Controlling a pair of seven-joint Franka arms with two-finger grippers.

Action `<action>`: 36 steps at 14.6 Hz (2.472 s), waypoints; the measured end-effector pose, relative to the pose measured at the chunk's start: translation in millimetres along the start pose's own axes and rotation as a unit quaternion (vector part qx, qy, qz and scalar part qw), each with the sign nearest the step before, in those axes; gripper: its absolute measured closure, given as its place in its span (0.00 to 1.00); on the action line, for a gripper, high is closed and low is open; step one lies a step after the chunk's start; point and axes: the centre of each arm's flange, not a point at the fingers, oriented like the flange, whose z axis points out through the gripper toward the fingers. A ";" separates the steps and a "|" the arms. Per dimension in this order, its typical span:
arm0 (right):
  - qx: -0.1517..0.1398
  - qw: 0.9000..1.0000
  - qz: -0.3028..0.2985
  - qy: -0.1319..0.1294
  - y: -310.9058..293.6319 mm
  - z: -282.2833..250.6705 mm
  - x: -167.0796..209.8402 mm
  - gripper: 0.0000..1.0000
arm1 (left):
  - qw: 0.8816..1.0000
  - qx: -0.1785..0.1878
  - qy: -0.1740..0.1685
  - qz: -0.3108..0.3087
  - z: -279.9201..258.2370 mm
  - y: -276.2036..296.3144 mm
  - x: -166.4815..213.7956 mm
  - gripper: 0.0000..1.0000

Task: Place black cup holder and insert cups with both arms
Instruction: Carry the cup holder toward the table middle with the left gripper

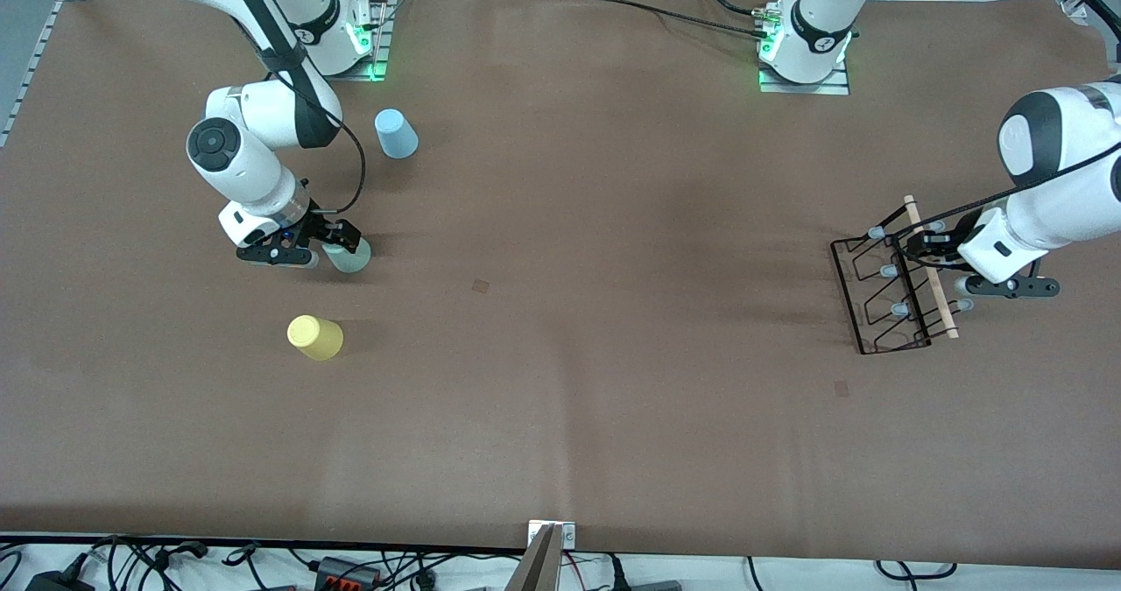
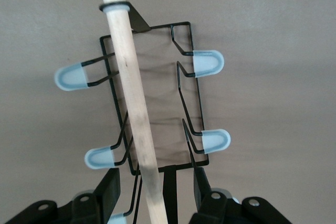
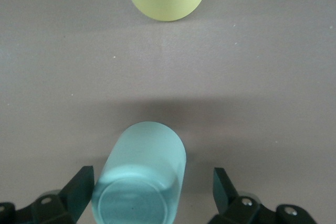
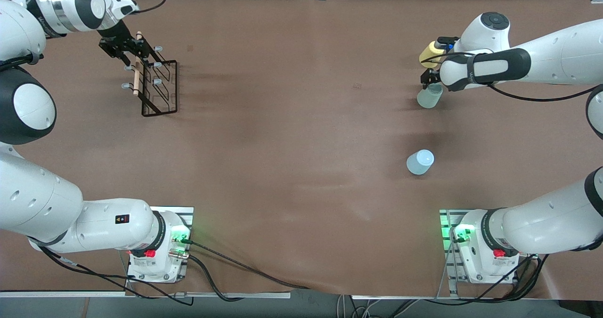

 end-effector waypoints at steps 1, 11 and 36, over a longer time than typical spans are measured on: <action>0.000 1.000 0.005 -0.002 -4.5 2.7 -1.9 0.00 | 1.000 0.000 0.001 0.000 5.4 0.4 -1.7 0.38; 0.000 1.000 0.013 0.000 -20.2 12.1 -6.4 0.00 | 1.000 0.000 0.003 -0.004 10.6 -0.7 -4.6 0.84; 0.003 1.000 -0.013 0.007 -22.0 -127.2 11.4 0.33 | 0.999 -0.044 0.009 -0.027 -48.3 436.1 -54.9 0.84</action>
